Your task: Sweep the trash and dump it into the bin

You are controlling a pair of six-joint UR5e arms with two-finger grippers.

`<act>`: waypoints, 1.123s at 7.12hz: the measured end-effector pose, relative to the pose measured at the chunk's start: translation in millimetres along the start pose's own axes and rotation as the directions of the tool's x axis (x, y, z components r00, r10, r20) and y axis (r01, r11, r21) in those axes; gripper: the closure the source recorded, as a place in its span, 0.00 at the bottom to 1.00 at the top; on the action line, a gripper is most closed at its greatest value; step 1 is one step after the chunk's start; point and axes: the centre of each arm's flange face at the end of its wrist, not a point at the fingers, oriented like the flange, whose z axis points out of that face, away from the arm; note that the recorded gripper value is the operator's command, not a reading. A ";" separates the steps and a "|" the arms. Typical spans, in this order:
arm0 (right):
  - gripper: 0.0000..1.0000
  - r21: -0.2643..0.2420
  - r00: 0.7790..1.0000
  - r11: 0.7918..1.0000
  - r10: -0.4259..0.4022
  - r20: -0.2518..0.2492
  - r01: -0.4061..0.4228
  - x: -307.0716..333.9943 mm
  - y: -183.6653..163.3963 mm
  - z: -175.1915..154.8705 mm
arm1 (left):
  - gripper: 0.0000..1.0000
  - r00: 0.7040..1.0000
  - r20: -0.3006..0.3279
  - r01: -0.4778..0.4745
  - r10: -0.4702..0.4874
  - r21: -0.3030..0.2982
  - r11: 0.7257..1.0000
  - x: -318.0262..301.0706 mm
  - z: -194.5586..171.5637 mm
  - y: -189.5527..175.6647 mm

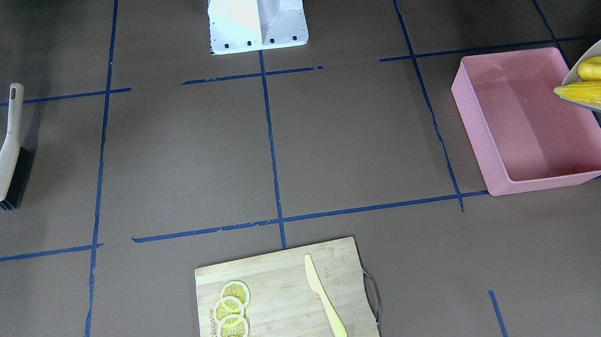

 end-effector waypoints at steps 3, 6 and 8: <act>0.00 0.020 1.000 1.000 0.001 0.004 -0.001 3.5 -3.2 -5.2 | 0.99 0.999 0.001 -0.035 0.035 -0.029 0.999 -9.7 -22.2 -24.7; 0.00 0.025 1.000 1.000 0.004 0.001 -0.004 5.4 -4.3 -6.2 | 0.99 0.998 0.019 -0.052 0.052 -0.038 0.998 -15.1 -29.7 -33.9; 0.00 0.030 1.000 0.999 0.009 0.002 -0.009 7.3 -5.1 -8.0 | 0.99 0.997 0.028 -0.072 0.073 -0.039 0.997 -18.3 -32.0 -36.4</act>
